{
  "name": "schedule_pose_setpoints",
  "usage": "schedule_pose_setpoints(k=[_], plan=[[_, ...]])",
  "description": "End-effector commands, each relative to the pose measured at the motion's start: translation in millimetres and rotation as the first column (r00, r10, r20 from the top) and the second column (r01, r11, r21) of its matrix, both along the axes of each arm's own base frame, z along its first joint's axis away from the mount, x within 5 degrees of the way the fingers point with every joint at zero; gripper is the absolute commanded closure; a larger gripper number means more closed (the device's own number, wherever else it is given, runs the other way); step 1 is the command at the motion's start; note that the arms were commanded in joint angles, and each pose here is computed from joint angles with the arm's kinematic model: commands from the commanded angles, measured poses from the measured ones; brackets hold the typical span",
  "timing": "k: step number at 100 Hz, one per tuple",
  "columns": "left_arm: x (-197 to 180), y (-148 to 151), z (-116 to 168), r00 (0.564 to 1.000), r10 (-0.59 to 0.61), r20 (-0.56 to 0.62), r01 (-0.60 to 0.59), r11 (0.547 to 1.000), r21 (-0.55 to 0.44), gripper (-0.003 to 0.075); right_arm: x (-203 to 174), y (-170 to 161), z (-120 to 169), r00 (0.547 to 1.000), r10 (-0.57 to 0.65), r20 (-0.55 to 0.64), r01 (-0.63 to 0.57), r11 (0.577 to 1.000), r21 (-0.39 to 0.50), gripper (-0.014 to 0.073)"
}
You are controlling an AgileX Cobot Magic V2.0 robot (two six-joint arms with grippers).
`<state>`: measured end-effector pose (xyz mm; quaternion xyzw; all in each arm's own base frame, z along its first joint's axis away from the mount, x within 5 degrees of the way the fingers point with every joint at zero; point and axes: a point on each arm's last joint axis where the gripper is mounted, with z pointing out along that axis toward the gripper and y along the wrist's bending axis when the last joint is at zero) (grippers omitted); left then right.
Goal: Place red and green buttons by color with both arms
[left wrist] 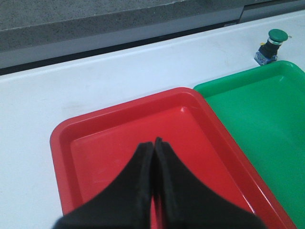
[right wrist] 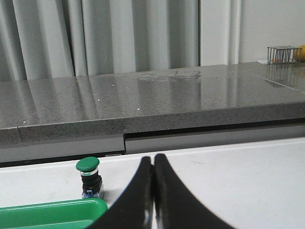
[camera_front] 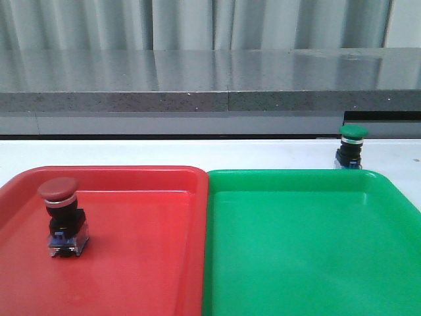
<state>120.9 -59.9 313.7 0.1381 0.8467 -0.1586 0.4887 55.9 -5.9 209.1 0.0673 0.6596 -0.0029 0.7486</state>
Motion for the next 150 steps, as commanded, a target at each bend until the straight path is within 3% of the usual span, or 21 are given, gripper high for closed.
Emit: schedule_pose_setpoints(k=[1, 24, 40, 52, 68, 101, 126, 130, 150], plan=[[-8, 4, 14, 0.994, 0.006, 0.107, 0.0, 0.999, -0.05, 0.0741, -4, 0, 14, 0.994, -0.005, 0.113, 0.009, 1.0, -0.029, 0.0659], [-30, 17, 8, 0.98, 0.009, 0.201, -0.004, 1.0, -0.025, 0.0741, -4, 0, 14, 0.994, -0.005, 0.113, 0.009, 1.0, -0.029, 0.0659], [-35, 22, -3, 0.961, 0.05, 0.272, -0.032, 0.997, -0.073, 0.0741, -4, 0, 14, 0.994, -0.005, 0.113, 0.009, 1.0, -0.029, 0.0659], [-34, 32, -13, 0.917, 0.155, 0.367, -0.117, 0.985, -0.124, 0.0741, -4, 0, 14, 0.994, -0.005, 0.113, 0.009, 1.0, -0.029, 0.0659], [-37, 45, -27, 0.826, 0.293, 0.481, -0.234, 0.955, -0.18, 0.0741, -4, 0, 14, 0.994, -0.005, 0.113, 0.009, 1.0, -0.029, 0.0659], [-58, 57, -66, 0.731, 0.381, 0.566, -0.346, 0.922, -0.173, 0.0741, -4, 0, 14, 0.994, -0.005, 0.113, 0.009, 1.0, -0.029, 0.0659], [-67, 58, -95, 0.691, 0.39, 0.609, -0.345, 0.918, -0.195, 0.0741, -4, 0, 14, 0.994, -0.005, 0.113, 0.009, 1.0, -0.029, 0.0659], [-68, 58, -98, 0.709, 0.391, 0.587, -0.347, 0.918, -0.192, 0.0741, -4, 0, 14, 0.994, -0.005, 0.113, 0.009, 1.0, -0.029, 0.0659], [-68, 58, -99, 0.713, 0.392, 0.581, -0.35, 0.918, -0.189, 0.0741, -4, 0, 14, 0.994, -0.005, 0.113, 0.009, 1.0, -0.029, 0.0659]])
